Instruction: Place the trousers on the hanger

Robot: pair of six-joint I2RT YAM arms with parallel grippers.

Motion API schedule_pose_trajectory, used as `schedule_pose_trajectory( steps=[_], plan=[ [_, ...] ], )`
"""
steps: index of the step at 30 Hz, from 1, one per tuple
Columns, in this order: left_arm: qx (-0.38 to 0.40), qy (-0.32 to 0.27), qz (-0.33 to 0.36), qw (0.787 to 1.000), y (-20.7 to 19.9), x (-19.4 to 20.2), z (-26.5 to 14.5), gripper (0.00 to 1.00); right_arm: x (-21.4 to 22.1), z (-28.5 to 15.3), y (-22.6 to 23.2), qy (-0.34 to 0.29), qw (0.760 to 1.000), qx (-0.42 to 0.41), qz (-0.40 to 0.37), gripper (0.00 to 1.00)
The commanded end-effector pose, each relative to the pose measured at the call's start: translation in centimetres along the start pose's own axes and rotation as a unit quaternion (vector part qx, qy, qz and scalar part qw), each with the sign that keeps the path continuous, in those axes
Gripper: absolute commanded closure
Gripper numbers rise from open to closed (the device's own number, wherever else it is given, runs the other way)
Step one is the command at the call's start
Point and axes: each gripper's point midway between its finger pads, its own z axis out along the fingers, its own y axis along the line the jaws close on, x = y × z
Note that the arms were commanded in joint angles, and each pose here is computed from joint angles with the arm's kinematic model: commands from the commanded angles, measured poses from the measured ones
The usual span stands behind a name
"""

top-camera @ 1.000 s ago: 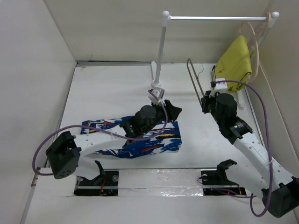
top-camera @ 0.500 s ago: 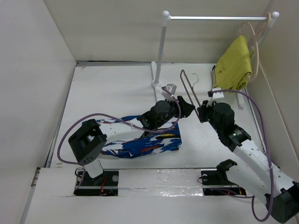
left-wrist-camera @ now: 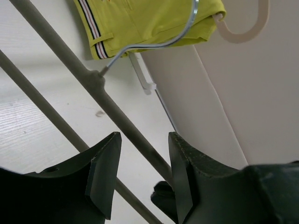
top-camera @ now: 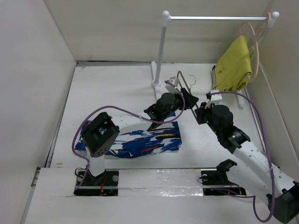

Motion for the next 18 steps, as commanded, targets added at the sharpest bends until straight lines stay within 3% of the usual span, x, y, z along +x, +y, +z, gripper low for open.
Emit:
schedule_pose_trajectory(
  steps=[1,11,14,15,18],
  plan=[
    [0.037,-0.016,-0.017,0.999,-2.3,-1.9,0.8,0.58,-2.0,0.0,1.0,-0.041,0.999,-0.019,0.013,1.00],
    [0.042,0.006,-0.033,0.999,-1.9,-0.4,1.1,0.68,-1.3,0.5,1.6,-0.035,0.999,-0.013,0.009,1.00],
    [0.044,0.007,-0.036,0.998,-1.9,-0.4,0.8,0.85,-1.0,0.7,2.2,-0.035,0.999,-0.019,0.008,1.00],
    [0.045,0.005,-0.038,0.998,-1.9,-0.4,0.6,1.00,-1.0,0.7,2.1,-0.034,0.999,-0.016,0.008,1.00],
    [0.046,0.006,-0.042,0.998,-1.8,-0.4,-0.3,1.00,-1.2,0.2,1.8,-0.029,1.000,-0.004,0.006,0.88]
  ],
)
